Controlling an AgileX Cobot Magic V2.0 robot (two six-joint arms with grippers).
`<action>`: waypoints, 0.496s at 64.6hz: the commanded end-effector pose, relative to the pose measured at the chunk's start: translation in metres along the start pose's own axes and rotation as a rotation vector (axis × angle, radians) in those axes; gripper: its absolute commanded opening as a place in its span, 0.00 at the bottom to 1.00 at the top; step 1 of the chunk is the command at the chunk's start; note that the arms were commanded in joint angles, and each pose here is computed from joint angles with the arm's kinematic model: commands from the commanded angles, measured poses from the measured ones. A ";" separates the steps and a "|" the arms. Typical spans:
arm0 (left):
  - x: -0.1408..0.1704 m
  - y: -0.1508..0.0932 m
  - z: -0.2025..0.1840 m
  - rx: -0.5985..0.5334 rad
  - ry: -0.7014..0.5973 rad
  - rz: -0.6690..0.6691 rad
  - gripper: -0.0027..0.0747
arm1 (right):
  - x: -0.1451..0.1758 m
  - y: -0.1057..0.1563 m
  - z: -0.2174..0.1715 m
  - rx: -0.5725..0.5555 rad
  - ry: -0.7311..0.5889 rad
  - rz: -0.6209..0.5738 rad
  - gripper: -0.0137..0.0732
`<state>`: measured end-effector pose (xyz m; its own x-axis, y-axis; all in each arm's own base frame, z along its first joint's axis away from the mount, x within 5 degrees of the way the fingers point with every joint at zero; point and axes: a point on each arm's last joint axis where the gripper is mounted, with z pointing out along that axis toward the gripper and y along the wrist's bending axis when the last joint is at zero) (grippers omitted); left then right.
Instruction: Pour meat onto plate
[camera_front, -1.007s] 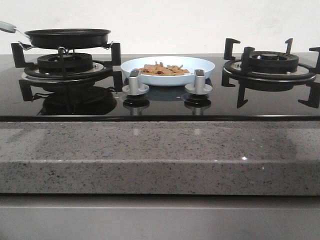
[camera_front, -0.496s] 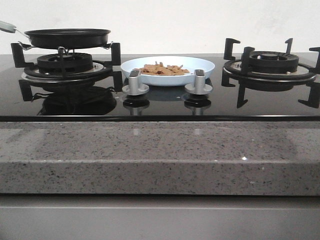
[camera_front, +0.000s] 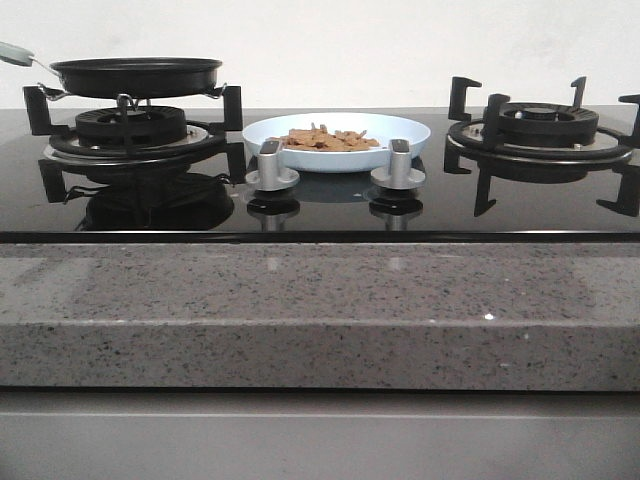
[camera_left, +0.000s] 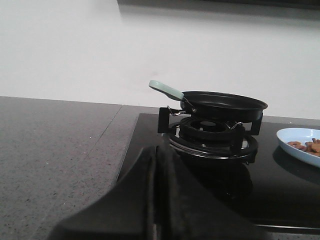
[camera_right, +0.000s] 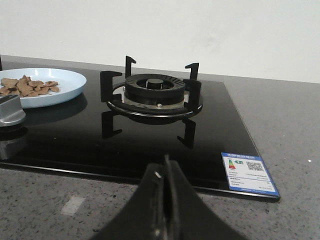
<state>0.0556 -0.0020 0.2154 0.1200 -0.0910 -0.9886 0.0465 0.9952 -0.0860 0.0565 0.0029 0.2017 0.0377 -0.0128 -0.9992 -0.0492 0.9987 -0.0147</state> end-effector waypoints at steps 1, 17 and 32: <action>-0.007 0.000 -0.002 0.004 -0.093 -0.009 0.01 | -0.011 -0.001 -0.002 0.007 -0.114 -0.014 0.08; -0.007 0.000 -0.002 0.004 -0.093 -0.009 0.01 | -0.010 -0.001 -0.002 0.006 -0.105 -0.014 0.08; -0.007 0.000 -0.002 0.004 -0.093 -0.009 0.01 | -0.006 -0.001 -0.002 0.009 -0.056 -0.003 0.08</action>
<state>0.0556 -0.0020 0.2154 0.1200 -0.0910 -0.9886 0.0465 0.9952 -0.0860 0.0566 0.0030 0.1991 0.0082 -0.0056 -1.0000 -0.0504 0.9987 -0.0060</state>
